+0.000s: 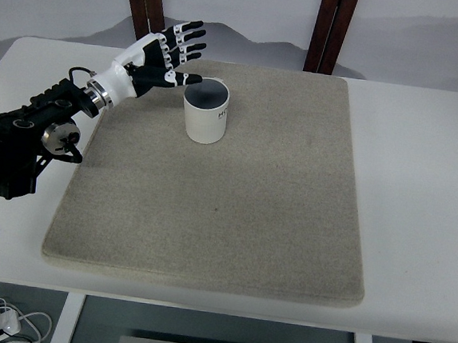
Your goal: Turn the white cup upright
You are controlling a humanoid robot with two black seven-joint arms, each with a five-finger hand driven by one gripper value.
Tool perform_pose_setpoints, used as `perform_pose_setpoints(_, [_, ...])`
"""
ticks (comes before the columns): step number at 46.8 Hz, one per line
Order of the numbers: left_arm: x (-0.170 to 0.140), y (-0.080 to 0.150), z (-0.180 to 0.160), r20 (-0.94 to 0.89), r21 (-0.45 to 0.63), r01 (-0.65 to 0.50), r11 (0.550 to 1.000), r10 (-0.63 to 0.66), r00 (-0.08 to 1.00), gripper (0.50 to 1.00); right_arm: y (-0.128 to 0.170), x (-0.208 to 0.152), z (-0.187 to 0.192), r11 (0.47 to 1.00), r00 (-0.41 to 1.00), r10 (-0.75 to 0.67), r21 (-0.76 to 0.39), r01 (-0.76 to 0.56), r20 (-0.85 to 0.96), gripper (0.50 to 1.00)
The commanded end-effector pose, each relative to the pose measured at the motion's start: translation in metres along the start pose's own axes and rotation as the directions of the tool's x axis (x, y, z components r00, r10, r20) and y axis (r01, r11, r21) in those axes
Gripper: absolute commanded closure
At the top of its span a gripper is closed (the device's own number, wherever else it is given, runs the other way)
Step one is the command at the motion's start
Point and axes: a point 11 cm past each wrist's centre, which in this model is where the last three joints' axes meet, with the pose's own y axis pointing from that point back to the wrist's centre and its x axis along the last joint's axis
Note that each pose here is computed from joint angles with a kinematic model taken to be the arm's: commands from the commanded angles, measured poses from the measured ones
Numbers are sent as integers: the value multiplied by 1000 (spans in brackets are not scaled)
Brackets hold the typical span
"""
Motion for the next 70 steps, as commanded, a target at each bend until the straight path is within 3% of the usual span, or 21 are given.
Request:
perform_pose_setpoints(1, [8, 1, 13, -23, -41, -13, 999, 12, 1000, 504, 0, 0, 0, 1000, 1000, 0, 0, 0, 0, 548])
perform_pose_setpoints(15, [35, -6, 70, -73, -194, -100, 976, 87, 993, 504, 0, 0, 0, 1000, 1000, 0, 0, 0, 0, 548])
perform_pose_setpoints(23, [42, -8, 85, -141, -257, -148, 955, 115, 983, 504, 0, 0, 1, 1000, 1000, 0, -1, 0, 0, 548])
perform_pose_setpoints(35, [66, 4, 94, -387, -356, -364, 861, 219, 896, 504, 0, 0, 0, 1000, 1000, 0, 0, 0, 0, 548])
perform_pose_setpoints(39, [71, 3, 85, -453, -278, -410, 869, 258, 853, 504, 0, 0, 0, 1000, 1000, -1, 0, 1, 0, 548])
perform_pose_setpoints(46, [68, -2, 71, -531, -158, -396, 905, 260, 807, 504, 0, 0, 0, 1000, 1000, 0, 0, 0, 2, 548])
perform_pose_setpoints(58, [63, -9, 46, -613, 50, -403, 914, 347, 710, 504, 0, -2, 0, 1000, 1000, -12, 0, 12, 3, 548])
perform_pose_setpoints(70, [66, 2, 22, -778, 106, -440, 892, 350, 522, 504, 0, -2, 0, 1000, 1000, -12, 0, 12, 6, 548])
